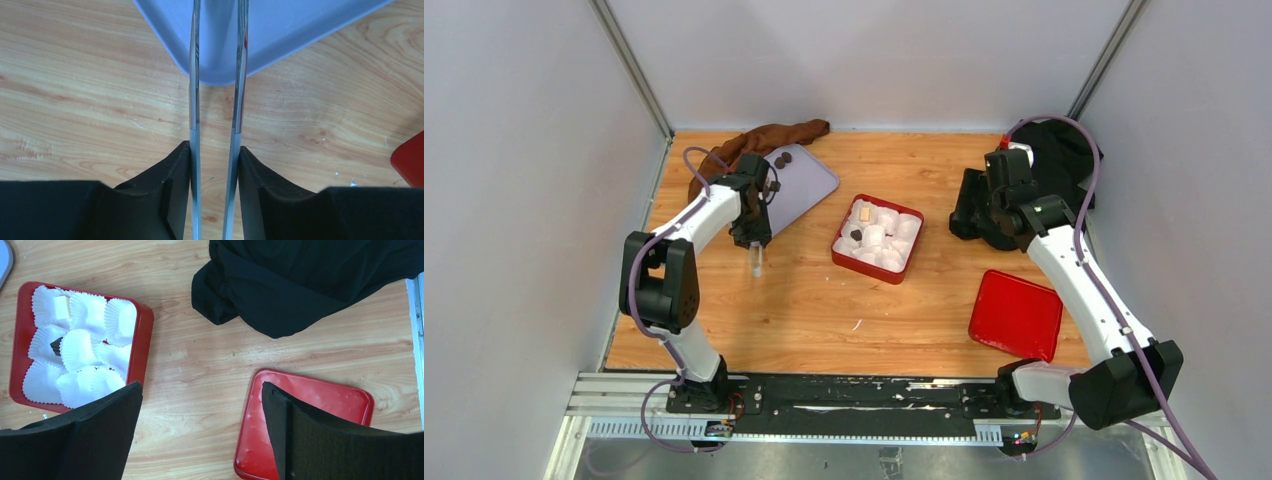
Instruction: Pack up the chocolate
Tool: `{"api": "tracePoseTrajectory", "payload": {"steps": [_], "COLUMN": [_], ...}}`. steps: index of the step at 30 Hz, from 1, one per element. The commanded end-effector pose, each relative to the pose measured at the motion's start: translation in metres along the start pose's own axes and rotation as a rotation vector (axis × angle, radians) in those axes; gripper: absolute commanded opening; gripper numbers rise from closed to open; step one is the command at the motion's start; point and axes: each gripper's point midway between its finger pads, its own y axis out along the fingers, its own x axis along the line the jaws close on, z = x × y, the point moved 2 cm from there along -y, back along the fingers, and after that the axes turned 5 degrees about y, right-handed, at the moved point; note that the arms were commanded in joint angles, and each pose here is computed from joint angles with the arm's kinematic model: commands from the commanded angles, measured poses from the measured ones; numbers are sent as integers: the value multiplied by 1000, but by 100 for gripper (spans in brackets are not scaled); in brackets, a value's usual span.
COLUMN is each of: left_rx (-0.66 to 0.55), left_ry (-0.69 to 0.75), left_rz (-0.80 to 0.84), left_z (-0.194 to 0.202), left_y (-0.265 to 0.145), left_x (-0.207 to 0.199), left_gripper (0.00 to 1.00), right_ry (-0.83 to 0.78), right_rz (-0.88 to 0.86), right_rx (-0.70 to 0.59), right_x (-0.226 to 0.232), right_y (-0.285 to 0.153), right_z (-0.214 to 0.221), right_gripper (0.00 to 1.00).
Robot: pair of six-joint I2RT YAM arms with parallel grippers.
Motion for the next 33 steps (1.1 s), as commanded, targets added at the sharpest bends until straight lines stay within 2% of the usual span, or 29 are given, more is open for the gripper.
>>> {"api": "tracePoseTrajectory", "payload": {"steps": [1, 11, 20, 27, 33], "left_rx": [-27, -54, -137, -232, -204], "left_ry": [-22, 4, 96, 361, 553], "left_rz": [12, 39, 143, 312, 446], "left_z": [-10, -7, -8, 8, 49], "left_y": [-4, -24, -65, -108, -125], "left_x": [-1, 3, -17, -84, -120], "left_gripper": [25, 0, 0, 0, 0], "right_ry": [5, 13, 22, 16, 10], "right_rz": [9, 4, -12, -11, -4], "right_rx": [-3, -3, -4, -14, -21], "right_x": [-1, 0, 3, 2, -3], "right_y": [1, 3, 2, 0, -5], "right_z": [-3, -3, -3, -5, -2], "right_gripper": [93, 93, 93, 93, 93]}}
